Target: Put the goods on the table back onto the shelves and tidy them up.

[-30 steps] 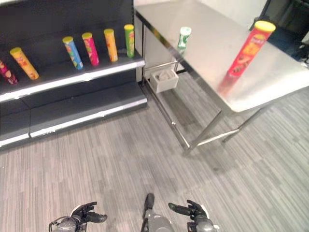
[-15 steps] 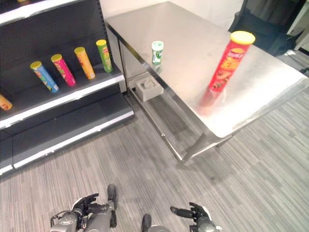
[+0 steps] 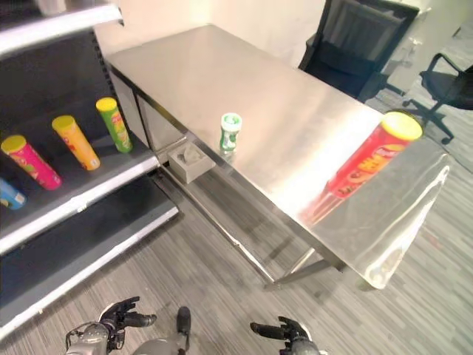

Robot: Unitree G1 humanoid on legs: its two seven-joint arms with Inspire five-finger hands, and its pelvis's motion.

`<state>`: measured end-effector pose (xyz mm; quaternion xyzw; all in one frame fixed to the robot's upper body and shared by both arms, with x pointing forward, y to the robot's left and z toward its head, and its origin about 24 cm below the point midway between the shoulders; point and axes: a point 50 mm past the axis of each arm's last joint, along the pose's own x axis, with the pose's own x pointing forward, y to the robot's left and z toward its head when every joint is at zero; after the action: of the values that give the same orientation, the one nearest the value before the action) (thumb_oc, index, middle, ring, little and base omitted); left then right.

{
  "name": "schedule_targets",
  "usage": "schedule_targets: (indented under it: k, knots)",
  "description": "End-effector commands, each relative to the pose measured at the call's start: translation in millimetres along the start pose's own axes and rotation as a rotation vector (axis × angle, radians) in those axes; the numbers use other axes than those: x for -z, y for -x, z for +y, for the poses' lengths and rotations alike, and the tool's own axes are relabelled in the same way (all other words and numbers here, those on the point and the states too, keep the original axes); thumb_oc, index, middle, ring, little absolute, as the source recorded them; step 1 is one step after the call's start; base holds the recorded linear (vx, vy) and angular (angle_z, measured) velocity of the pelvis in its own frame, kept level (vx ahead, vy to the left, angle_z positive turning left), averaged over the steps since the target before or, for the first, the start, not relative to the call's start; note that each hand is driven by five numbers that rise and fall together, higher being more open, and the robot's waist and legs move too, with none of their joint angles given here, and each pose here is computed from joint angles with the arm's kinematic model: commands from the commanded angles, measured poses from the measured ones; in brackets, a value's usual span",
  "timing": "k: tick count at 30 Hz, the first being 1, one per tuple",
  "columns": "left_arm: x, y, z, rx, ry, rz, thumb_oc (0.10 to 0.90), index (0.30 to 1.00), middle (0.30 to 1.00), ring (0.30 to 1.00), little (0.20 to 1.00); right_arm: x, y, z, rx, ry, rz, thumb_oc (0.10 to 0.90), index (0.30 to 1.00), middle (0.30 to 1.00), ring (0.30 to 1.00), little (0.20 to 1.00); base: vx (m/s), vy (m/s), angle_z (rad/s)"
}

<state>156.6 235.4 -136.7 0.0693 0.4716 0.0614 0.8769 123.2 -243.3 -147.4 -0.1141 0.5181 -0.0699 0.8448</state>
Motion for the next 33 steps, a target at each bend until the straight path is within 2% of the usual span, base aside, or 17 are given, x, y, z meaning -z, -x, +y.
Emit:
schedule_targets:
  k: [1,7,17,22,24,25,26,27,28,29,30,31,32,33]
  knots:
    - [-4,1,3,-0.011,-0.035,-0.034,0.8,0.9,0.9,0.9,0.9,-20,-1,-30,0.09,0.022,-0.066,0.8,0.9,0.9,0.9,0.9,0.04,0.136,0.13]
    - [-12,-1,9,-0.037,-0.038,-0.049,0.8,0.9,0.9,0.9,0.9,-13,-1,-30,0.098,0.02,-0.031,0.8,0.9,0.9,0.9,0.9,0.12,-0.072,-0.15]
    - [-5,-1,3,-0.027,-0.05,-0.031,0.8,0.9,0.9,0.9,0.9,38,7,-39,0.145,-0.034,0.146,0.8,0.9,0.9,0.9,0.9,0.06,-0.123,0.09]
    - [5,2,8,-0.029,-0.049,-0.011,0.8,0.9,0.9,0.9,0.9,83,25,-68,0.269,-0.177,0.289,0.8,0.9,0.9,0.9,0.9,0.07,-0.067,-0.19]
    - [11,5,16,-0.035,-0.04,-0.006,0.8,0.9,0.9,0.9,0.9,101,42,-108,0.417,-0.325,0.322,0.8,0.9,0.9,0.9,0.9,0.12,-0.005,-0.39]
    - [15,7,19,-0.04,-0.034,0.002,0.8,0.9,0.9,0.9,0.9,106,57,-146,0.562,-0.452,0.287,0.8,0.9,0.9,0.9,0.9,0.16,0.037,-0.54]
    - [19,8,19,-0.036,-0.035,0.014,0.8,0.9,0.9,0.9,0.9,88,76,-198,0.725,-0.546,0.151,0.8,0.9,0.9,0.9,0.9,0.14,0.041,-0.48]
    - [19,8,18,-0.033,-0.04,0.014,0.8,0.9,0.9,0.9,0.9,72,84,-220,0.782,-0.547,0.069,0.8,0.9,0.9,0.9,0.9,0.07,0.029,-0.34]
    - [19,7,17,-0.03,-0.04,0.014,0.8,0.9,0.9,0.9,0.9,73,85,-221,0.784,-0.547,0.069,0.8,0.9,0.9,0.9,0.9,0.01,0.013,-0.16]
    - [21,7,14,-0.018,-0.054,0.02,0.8,0.9,0.9,0.9,0.9,26,102,-258,0.864,-0.54,-0.175,0.8,0.9,0.9,0.9,0.9,0.01,0.012,-0.1]
    - [23,7,11,-0.002,-0.066,0.029,0.8,0.9,0.9,0.9,0.9,-20,121,-281,0.9,-0.485,-0.395,0.8,0.9,0.9,0.9,0.9,0.0,0.0,0.0]
    - [23,7,11,-0.001,-0.067,0.028,0.8,0.9,0.9,0.9,0.9,-20,121,-281,0.901,-0.486,-0.395,0.8,0.9,0.9,0.9,0.9,-0.01,0.011,-0.19]
    - [33,9,7,0.021,-0.098,0.063,0.8,0.9,0.9,0.9,0.9,-117,172,-295,0.873,-0.322,-0.846,0.8,0.9,0.9,0.9,0.9,0.0,0.003,-0.17]
    - [34,10,8,0.026,-0.105,0.068,0.8,0.9,0.9,0.9,0.9,-143,189,-293,0.846,-0.264,-0.97,0.8,0.9,0.9,0.9,0.9,0.0,0.003,-0.24]
